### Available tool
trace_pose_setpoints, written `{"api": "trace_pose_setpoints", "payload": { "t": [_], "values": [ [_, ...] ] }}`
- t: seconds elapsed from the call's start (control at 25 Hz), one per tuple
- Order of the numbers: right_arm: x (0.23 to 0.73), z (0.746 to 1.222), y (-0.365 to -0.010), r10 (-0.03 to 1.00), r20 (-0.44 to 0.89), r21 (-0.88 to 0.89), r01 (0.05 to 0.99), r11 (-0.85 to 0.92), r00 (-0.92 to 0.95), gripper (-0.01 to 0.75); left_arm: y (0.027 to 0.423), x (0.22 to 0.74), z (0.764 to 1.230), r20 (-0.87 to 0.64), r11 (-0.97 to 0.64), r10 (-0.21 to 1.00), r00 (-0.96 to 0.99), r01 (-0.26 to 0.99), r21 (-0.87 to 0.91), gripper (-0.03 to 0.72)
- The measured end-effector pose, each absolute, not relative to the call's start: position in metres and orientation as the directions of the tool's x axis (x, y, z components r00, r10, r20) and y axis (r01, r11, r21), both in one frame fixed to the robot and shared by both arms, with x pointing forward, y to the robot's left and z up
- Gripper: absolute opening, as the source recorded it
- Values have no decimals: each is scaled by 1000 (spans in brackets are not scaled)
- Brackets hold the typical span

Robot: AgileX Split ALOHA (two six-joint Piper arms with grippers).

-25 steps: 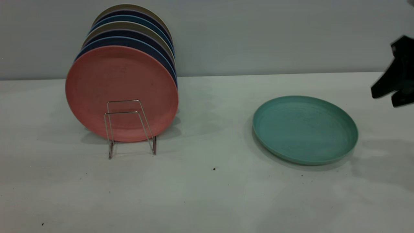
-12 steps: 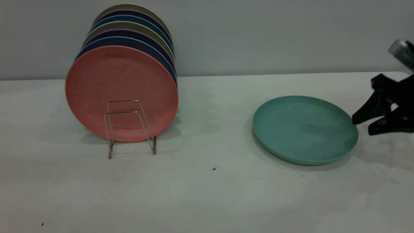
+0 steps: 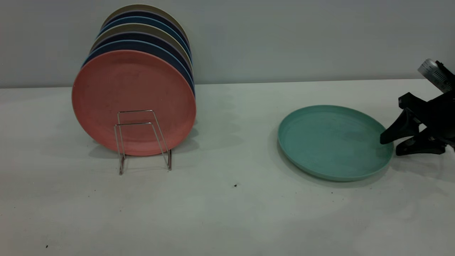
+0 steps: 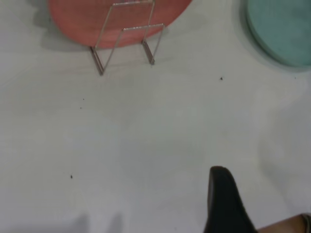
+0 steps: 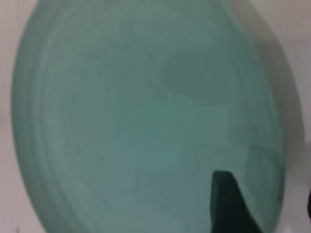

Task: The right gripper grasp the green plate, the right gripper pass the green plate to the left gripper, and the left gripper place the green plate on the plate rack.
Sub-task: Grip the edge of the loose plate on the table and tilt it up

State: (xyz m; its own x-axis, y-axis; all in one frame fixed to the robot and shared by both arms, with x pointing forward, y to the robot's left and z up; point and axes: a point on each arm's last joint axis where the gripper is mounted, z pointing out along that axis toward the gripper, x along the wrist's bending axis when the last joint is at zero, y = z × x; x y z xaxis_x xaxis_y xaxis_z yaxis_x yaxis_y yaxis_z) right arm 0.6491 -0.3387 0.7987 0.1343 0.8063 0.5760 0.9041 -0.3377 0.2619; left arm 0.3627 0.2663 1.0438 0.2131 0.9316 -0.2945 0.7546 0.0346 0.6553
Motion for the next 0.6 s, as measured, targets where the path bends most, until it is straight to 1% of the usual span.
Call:
{"api": "trace_pose_setpoints", "payload": {
  "t": [0.16, 0.28, 0.36, 0.48, 0.56, 0.6],
  "values": [
    [653, 791, -331, 794, 588, 249, 901, -356, 151, 357, 267, 365, 1045, -288, 45, 935, 207, 735, 676, 446],
    [653, 786, -328, 803, 576, 249, 902, -352, 155, 300, 267, 365, 1046, -289, 50, 935, 204, 732, 679, 446],
    [654, 786, -329, 809, 566, 254, 900, -354, 159, 237, 267, 365, 1046, -289, 50, 935, 204, 732, 679, 446],
    [654, 785, -330, 817, 552, 259, 896, -360, 168, 85, 266, 365, 1046, -306, 64, 931, 201, 732, 678, 446],
    [654, 784, -330, 815, 552, 255, 895, -365, 175, 28, 265, 366, 1047, -328, 86, 924, 196, 729, 679, 446],
    [653, 783, -330, 814, 552, 251, 895, -368, 180, 19, 265, 367, 1048, -334, 95, 922, 193, 725, 682, 446]
  ]
}}
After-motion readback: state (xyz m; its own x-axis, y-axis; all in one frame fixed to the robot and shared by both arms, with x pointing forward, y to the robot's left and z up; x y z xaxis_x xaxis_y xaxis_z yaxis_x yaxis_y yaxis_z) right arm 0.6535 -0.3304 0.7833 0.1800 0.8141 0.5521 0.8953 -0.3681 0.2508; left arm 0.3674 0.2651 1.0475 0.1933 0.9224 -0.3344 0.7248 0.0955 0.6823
